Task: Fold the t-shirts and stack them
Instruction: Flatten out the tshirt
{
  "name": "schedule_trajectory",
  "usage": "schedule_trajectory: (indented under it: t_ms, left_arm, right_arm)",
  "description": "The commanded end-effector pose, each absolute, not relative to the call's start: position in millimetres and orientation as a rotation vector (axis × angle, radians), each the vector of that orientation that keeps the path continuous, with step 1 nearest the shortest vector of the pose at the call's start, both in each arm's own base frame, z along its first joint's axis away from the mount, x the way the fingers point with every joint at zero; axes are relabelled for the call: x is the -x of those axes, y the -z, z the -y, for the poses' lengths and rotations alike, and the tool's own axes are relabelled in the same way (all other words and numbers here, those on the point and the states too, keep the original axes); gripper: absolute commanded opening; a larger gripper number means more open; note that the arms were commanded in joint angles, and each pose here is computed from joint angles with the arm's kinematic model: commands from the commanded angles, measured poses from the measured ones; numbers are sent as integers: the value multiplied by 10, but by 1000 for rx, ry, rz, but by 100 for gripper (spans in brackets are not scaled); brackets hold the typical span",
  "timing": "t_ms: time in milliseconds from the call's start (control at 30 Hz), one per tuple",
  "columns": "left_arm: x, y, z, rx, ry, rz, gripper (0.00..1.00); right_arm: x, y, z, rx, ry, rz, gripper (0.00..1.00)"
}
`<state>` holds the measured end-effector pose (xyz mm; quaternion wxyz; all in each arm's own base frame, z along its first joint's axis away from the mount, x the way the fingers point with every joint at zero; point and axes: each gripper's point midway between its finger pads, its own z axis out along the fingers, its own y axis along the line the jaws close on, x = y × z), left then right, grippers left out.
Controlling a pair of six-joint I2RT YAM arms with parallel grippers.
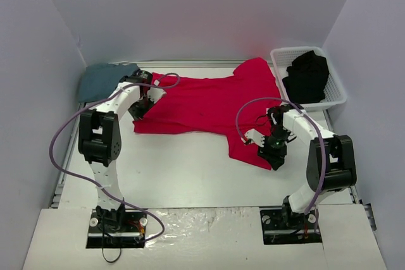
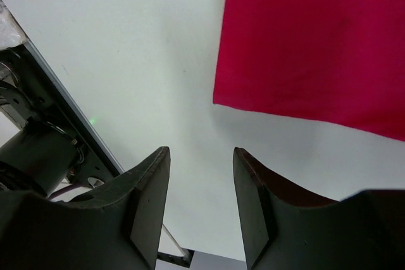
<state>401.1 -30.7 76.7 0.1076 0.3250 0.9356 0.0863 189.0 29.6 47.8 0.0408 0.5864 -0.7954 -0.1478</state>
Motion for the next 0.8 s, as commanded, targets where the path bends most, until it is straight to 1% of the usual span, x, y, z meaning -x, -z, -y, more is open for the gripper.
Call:
schedule_trajectory:
  t_ms: [0,133,267,367,500,767]
  left_arm:
    - [-3953,-1030,220,-917,-305,-2711,2]
    - [-3896,-1017,195,-918,-312,-2715,2]
    - [-3873,-1013,182,-918,-319,-2713,2]
    - [-3860,-1000,185,-920,-314,-2716,2]
    - [-3866,-992,195,-919,-307,-2716,2]
    - [-3871,-957,209,-923,-296,-2719,2]
  right_arm:
    - [-1745,-445,-345,-1819,503,2371,41]
    - [-1796,-369,-421,-1829,477,2385,43]
    - [-1976,-341,-525,-1862,438,2455,44]
    - [-2020,-308,-560,-1891,397,2458,45]
    - [-1983,-232,-516,-1908,327,2412,45]
    - [-1925,-234,-473,-1895,304,2400,44]
